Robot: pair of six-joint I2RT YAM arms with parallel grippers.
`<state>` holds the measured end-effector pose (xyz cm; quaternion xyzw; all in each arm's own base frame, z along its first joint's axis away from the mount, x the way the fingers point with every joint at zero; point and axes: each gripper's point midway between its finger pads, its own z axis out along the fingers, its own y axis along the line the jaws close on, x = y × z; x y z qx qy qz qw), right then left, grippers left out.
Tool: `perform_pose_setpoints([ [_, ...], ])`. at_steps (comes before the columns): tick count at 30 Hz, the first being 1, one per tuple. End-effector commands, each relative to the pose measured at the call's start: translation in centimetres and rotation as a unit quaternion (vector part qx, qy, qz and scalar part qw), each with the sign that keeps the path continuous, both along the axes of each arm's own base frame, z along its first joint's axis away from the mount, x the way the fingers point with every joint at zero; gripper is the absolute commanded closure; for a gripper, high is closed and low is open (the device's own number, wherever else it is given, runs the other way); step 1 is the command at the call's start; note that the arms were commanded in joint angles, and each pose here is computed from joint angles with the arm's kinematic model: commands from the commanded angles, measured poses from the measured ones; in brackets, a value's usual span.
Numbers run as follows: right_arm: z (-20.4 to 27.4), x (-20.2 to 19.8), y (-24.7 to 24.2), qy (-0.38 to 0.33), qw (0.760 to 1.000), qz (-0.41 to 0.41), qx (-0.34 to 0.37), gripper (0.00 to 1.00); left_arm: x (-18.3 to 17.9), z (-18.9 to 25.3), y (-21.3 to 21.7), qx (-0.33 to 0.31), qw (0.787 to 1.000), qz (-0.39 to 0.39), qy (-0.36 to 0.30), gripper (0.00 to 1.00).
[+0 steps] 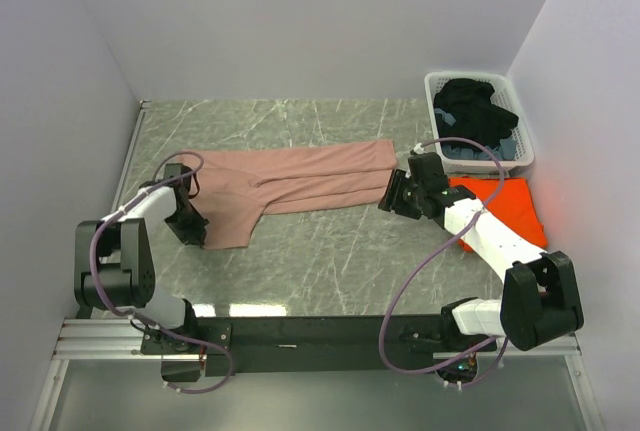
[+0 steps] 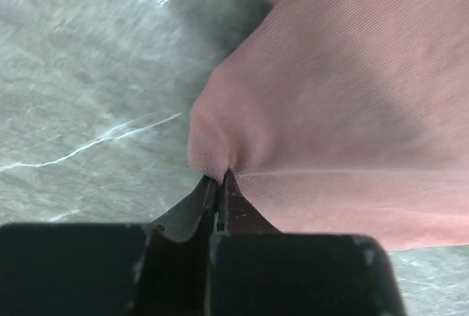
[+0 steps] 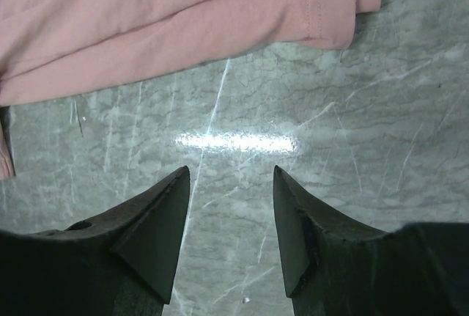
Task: Fold and stack the t-shirts
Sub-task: Fold the tshirt
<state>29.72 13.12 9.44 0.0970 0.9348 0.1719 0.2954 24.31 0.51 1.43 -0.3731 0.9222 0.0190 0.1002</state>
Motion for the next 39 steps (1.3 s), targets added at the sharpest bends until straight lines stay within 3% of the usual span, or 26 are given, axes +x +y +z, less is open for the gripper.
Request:
perform_pose_setpoints([
  [1,0.9,0.5,0.3,-0.023,1.0,0.012,0.0,0.44,3.1,1.0,0.0,0.003,0.999,-0.004,-0.032,0.99],
  [8,1.3,0.6,0.1,-0.029,0.999,0.015,-0.005,0.44,13.4,9.3,-0.9,-0.027,0.988,-0.013,-0.149,0.99],
  [18,1.7,1.1,0.0,-0.032,0.999,0.016,-0.013,0.44,23.3,11.2,-3.6,-0.113,0.972,-0.025,-0.203,0.99],
  [25,2.5,2.9,0.5,-0.052,0.998,0.016,-0.012,0.45,27.2,11.6,-3.8,-0.13,0.962,-0.007,-0.241,0.99],
  [34,3.6,6.7,3.3,-0.088,0.993,0.079,0.002,0.48,30.1,14.5,-2.2,-0.111,0.944,0.042,-0.306,0.99],
  [39,4.0,8.9,5.4,-0.105,0.986,0.129,0.001,0.48,30.8,14.2,-2.5,-0.117,0.94,0.03,-0.318,0.99],
])
